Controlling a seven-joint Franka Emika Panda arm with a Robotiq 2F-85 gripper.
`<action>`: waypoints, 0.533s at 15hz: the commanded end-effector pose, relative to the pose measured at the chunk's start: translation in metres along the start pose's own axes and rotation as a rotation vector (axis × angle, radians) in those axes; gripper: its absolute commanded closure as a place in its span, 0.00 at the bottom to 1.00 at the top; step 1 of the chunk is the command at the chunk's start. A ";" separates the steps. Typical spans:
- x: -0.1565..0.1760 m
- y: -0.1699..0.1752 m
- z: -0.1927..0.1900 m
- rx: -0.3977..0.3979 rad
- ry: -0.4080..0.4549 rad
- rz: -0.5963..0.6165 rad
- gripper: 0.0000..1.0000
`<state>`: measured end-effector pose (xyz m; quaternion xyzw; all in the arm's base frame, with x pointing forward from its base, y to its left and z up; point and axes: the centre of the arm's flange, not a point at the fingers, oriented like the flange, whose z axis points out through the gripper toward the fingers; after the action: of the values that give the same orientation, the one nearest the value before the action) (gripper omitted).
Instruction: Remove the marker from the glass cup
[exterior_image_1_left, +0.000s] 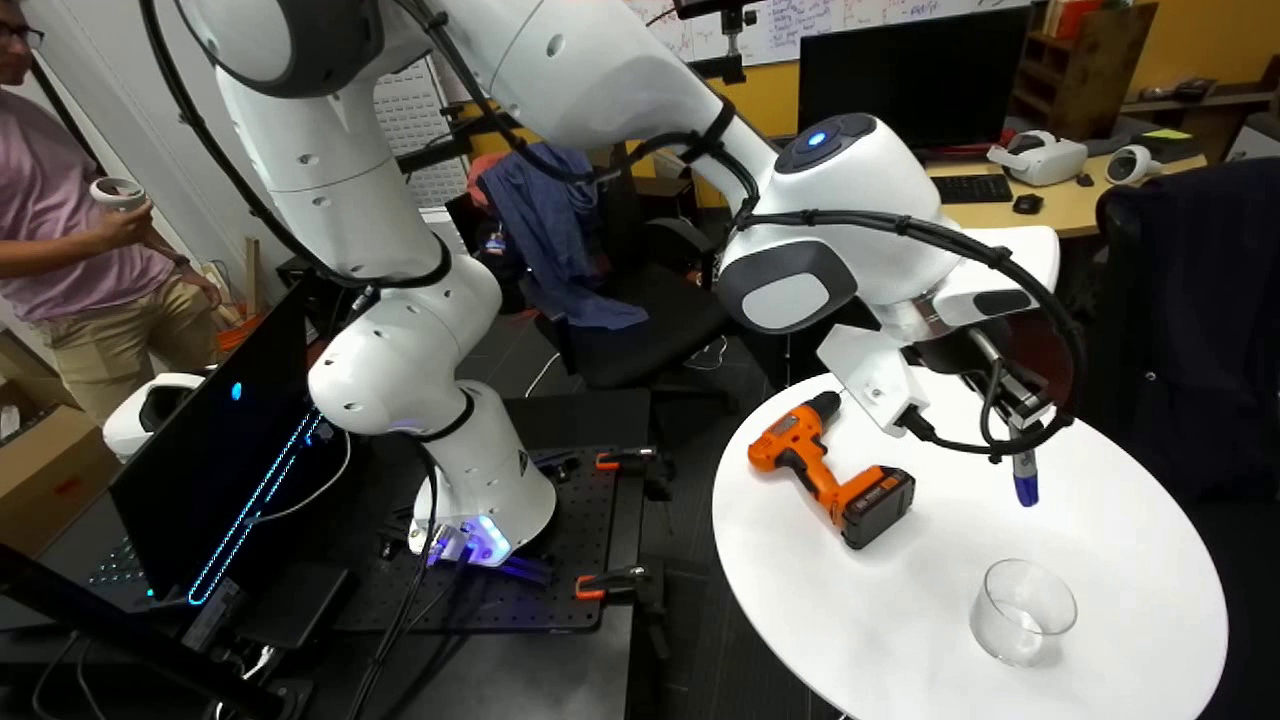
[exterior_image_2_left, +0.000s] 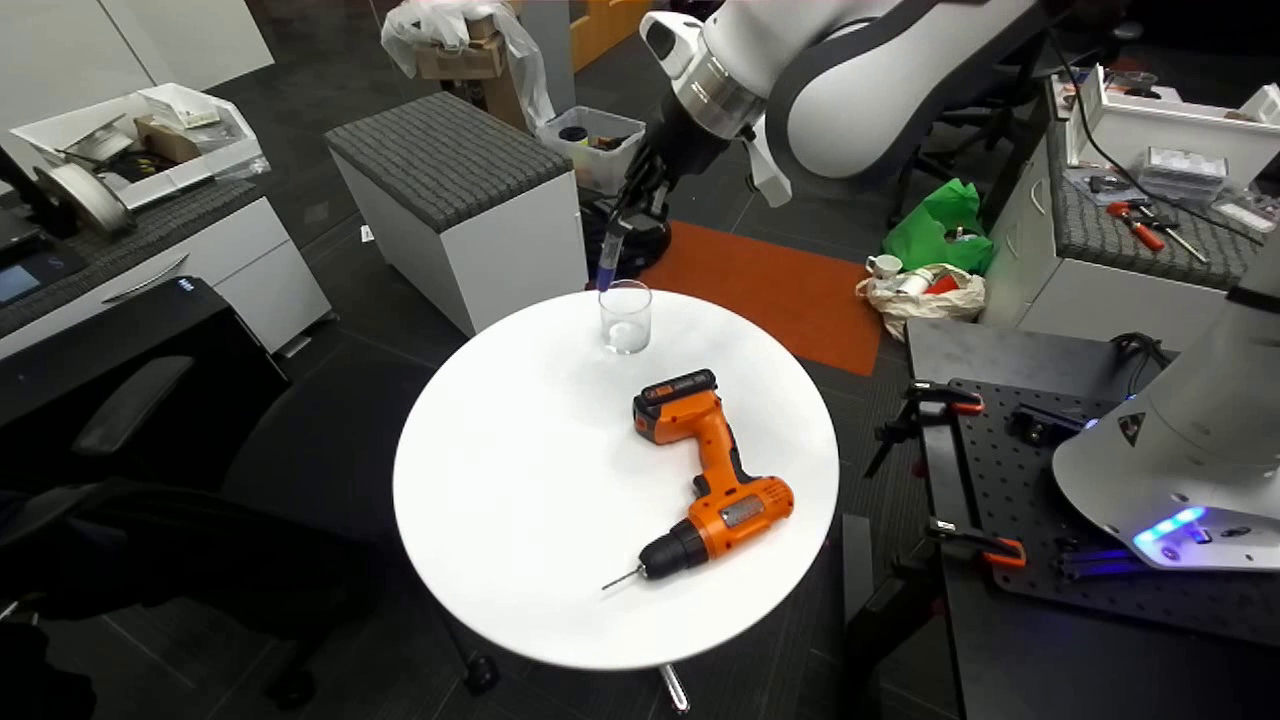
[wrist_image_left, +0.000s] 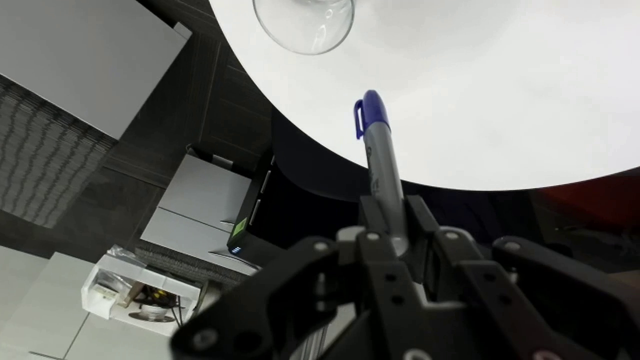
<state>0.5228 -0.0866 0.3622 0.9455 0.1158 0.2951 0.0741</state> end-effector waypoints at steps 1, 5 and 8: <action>0.013 -0.031 0.004 -0.021 0.004 -0.058 0.96; 0.022 -0.054 0.016 -0.037 -0.018 -0.137 0.96; 0.029 -0.069 0.029 -0.060 -0.039 -0.189 0.96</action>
<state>0.5306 -0.0464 0.3533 0.9349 0.1887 0.2797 0.1097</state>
